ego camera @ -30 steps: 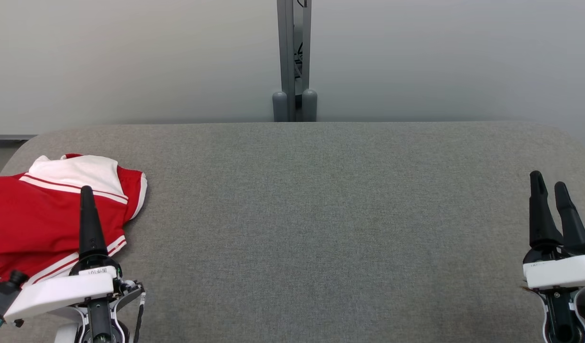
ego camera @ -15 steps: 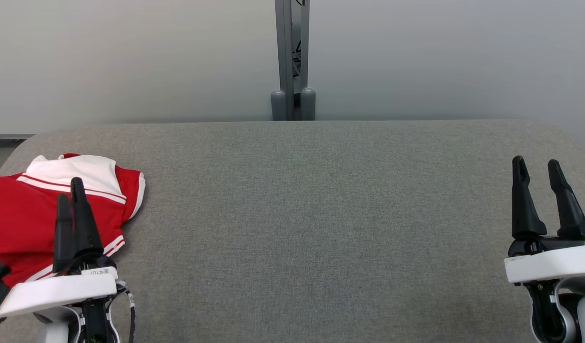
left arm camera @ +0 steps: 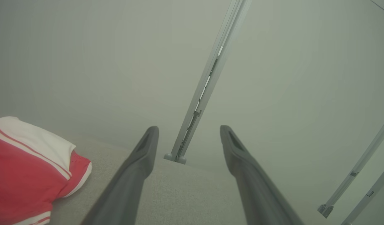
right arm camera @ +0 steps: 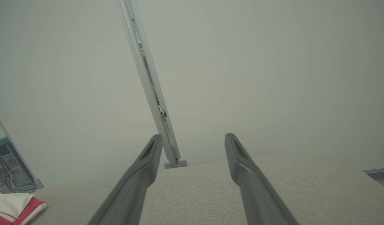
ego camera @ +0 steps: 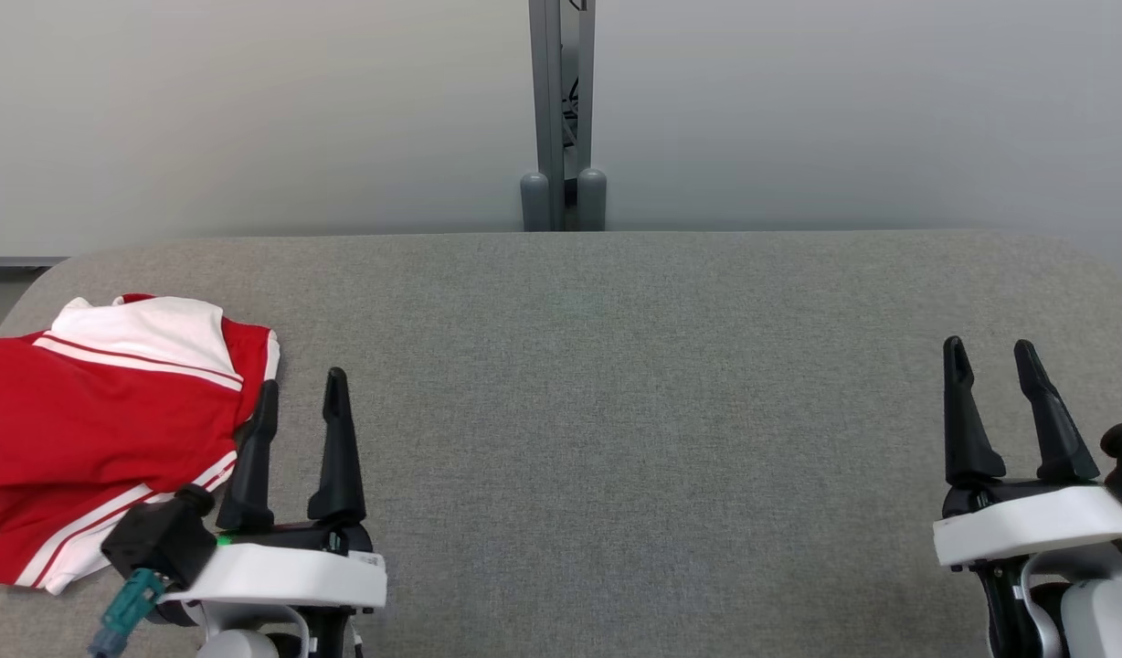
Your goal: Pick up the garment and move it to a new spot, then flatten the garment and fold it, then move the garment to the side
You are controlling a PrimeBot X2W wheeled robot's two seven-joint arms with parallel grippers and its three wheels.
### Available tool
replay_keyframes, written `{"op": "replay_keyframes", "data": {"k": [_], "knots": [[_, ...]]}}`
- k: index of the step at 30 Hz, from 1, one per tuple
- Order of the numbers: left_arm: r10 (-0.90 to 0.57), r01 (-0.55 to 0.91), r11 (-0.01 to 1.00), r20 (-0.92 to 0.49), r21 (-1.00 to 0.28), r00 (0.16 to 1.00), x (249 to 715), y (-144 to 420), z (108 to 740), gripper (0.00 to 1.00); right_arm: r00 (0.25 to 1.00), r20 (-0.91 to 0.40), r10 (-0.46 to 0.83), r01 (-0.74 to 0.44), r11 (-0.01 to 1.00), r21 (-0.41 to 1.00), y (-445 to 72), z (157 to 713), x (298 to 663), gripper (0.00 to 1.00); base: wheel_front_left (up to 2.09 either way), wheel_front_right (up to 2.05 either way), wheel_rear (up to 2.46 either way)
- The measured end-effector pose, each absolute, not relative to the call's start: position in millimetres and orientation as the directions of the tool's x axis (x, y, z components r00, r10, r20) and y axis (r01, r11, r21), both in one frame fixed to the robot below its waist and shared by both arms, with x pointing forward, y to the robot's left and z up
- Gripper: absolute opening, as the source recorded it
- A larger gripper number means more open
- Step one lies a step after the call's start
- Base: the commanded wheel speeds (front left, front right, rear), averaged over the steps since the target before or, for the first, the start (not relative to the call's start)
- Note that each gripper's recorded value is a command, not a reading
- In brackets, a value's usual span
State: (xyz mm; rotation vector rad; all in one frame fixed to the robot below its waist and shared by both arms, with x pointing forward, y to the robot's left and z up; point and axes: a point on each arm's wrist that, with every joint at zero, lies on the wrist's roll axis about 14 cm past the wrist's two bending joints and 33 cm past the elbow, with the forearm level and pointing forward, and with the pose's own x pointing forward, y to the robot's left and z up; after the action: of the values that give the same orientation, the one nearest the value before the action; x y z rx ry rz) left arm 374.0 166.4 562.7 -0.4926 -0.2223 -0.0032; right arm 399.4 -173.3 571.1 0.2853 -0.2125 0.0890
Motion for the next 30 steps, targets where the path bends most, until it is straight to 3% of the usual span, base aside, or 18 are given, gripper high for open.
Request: {"op": "replay_keyframes", "data": {"k": [11, 30], "knots": [[0.009, 0.022, 0.965, 0.117, -0.260, 0.993, 369.7, 139.0, 530.7, 1.00, 0.986, 0.126, 0.109, -0.135, 0.968, 0.212, -155.2, 534.4, 395.9, 1.00, 0.00, 0.00, 0.00], [0.008, -0.004, 0.992, 0.035, -0.123, 0.999, 365.9, 136.7, 498.9, 1.00, 0.980, 0.102, 0.169, -0.181, 0.975, 0.125, -137.8, 519.4, 397.2, 1.00, 0.00, 0.00, 0.00]]}}
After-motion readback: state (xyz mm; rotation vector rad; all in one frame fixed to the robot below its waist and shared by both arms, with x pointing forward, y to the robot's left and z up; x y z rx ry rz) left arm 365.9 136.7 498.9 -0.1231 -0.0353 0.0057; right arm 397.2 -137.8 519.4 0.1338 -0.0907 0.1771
